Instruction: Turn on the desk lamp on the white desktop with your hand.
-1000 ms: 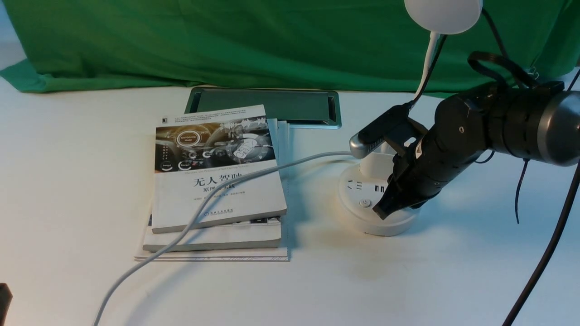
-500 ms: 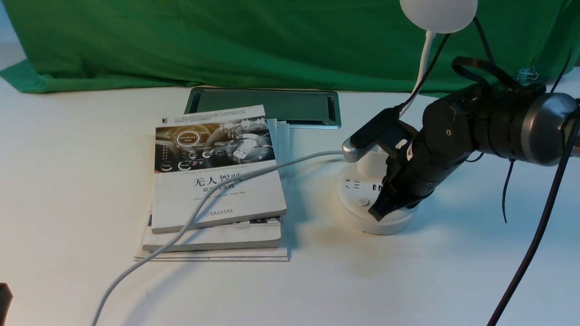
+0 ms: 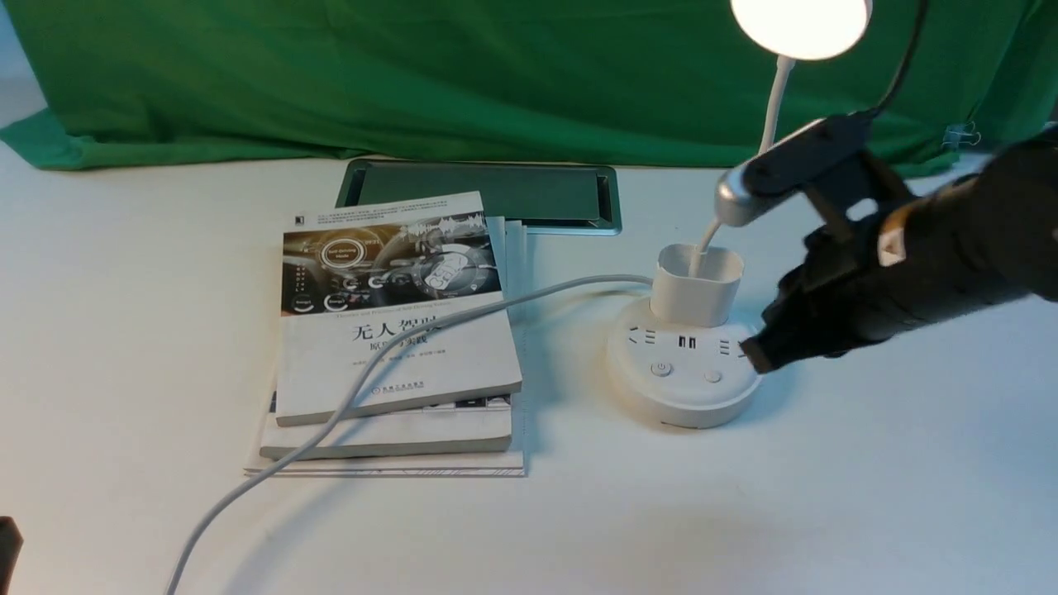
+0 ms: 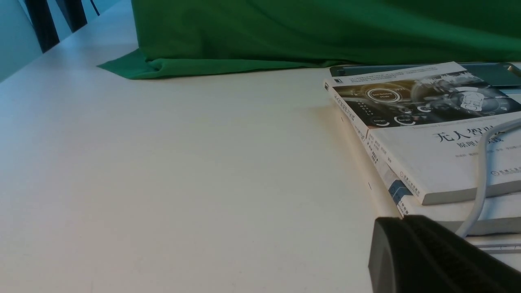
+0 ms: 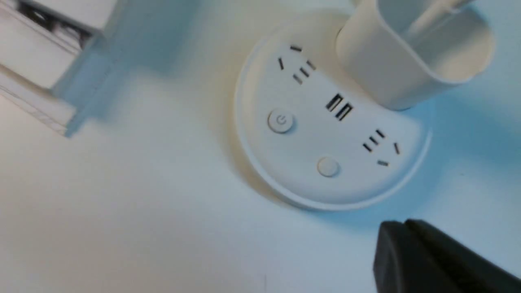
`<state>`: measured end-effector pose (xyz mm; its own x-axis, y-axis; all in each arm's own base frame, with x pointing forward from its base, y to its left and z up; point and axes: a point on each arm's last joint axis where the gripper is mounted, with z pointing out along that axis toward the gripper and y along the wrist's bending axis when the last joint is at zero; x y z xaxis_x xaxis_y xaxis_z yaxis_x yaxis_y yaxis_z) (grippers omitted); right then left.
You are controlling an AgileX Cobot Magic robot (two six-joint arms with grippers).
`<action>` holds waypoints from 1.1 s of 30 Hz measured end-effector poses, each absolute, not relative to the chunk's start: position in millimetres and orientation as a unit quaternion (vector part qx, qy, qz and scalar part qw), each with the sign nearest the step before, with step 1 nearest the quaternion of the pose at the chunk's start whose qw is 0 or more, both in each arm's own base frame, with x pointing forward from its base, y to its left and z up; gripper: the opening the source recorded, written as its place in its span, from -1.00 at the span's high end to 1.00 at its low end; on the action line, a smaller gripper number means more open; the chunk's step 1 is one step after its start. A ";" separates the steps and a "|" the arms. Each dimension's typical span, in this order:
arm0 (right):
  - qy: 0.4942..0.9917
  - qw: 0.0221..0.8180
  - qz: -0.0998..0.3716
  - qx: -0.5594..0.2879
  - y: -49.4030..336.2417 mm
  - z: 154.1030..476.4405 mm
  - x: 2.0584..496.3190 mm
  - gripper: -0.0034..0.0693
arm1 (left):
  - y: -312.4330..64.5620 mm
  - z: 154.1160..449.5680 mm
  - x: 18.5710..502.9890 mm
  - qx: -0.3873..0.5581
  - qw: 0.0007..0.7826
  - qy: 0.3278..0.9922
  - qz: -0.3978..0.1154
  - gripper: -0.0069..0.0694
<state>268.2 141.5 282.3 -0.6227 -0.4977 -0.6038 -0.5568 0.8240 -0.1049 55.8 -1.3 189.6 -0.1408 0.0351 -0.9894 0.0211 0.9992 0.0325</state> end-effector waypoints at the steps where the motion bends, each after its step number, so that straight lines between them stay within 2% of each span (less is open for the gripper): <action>1: 0.890 0.356 0.057 -0.279 128.5 297.5 243.8 0.80 | -1.3 189.6 55.8 0.019 0.655 0.755 0.005 0.76; 8: 0.823 0.506 0.100 -0.237 83.7 322.9 159.1 0.78 | -1.3 189.6 55.8 0.019 0.655 0.755 0.005 0.76; 14: 0.790 0.564 0.133 -0.200 59.2 326.4 113.4 0.72 | -1.3 189.6 55.8 0.019 0.655 0.755 0.005 0.76; 23: 0.744 0.622 0.130 -0.206 39.8 325.1 77.2 0.64 | -1.3 189.6 55.8 0.019 0.655 0.755 0.005 0.76; 27: 0.730 0.637 0.124 -0.214 36.5 308.4 70.7 0.61 | -1.3 189.6 55.8 0.019 0.655 0.755 0.005 0.76; 31: 0.715 0.660 0.126 -0.194 31.3 266.3 64.8 0.58 | -1.3 189.6 55.8 0.019 0.655 0.755 0.005 0.76; 33: 0.727 0.660 0.116 -0.152 24.5 243.0 61.7 0.55 | -1.3 189.6 55.8 0.019 0.655 0.755 0.005 0.76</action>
